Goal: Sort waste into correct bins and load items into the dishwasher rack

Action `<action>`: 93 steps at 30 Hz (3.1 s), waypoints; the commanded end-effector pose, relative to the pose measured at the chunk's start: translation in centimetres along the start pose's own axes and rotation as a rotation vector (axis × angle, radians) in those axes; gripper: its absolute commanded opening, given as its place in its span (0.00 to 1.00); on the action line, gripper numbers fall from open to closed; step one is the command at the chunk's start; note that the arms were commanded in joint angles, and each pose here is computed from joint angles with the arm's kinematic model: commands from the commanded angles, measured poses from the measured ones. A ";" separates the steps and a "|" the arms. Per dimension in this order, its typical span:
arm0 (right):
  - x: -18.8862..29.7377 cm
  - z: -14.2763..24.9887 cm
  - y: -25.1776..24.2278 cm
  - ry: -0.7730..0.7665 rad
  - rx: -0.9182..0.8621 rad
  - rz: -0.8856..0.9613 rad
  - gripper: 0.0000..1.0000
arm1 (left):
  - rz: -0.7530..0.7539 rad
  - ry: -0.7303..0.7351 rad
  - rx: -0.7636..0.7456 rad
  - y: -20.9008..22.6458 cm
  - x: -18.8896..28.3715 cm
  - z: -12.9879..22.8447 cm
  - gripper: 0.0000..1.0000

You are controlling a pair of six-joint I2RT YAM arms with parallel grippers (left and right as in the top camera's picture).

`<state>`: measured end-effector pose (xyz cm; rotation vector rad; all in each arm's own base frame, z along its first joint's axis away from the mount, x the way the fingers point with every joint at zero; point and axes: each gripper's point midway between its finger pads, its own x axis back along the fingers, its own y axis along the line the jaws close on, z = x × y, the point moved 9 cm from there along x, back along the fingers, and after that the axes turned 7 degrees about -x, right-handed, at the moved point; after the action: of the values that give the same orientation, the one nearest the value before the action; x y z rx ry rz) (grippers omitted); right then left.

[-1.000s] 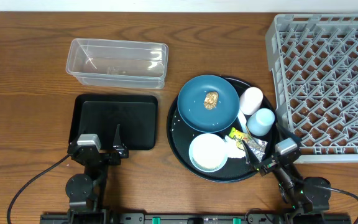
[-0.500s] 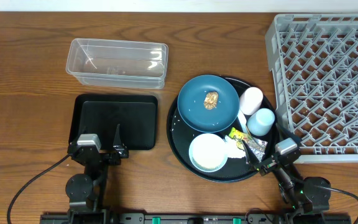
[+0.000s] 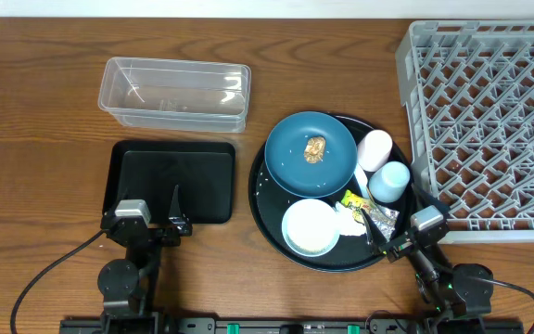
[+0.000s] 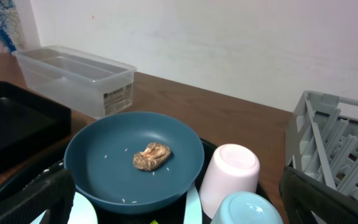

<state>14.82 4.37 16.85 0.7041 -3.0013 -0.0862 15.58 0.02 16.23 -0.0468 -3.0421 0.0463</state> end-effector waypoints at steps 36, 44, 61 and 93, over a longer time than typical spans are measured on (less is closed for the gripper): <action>0.0 0.2 0.0 0.009 0.009 -0.002 0.99 | 0.014 0.053 -0.004 -0.1 -0.1 1.1 0.98; 0.0 0.1 0.6 0.004 -0.007 -0.073 0.99 | 0.014 0.053 -0.005 -0.1 -0.1 1.1 0.98; 0.0 0.2 0.6 0.010 -0.008 -0.073 0.99 | 0.501 0.165 0.607 -4.0 1.0 0.2 0.98; 0.0 0.2 0.6 0.010 -0.009 -0.073 0.99 | 0.637 0.505 0.157 -6.3 7.0 -17.0 0.98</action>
<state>14.58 4.83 16.86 0.7995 -2.9755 -0.0896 10.07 -5.81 33.25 -0.8968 -2.3241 0.4055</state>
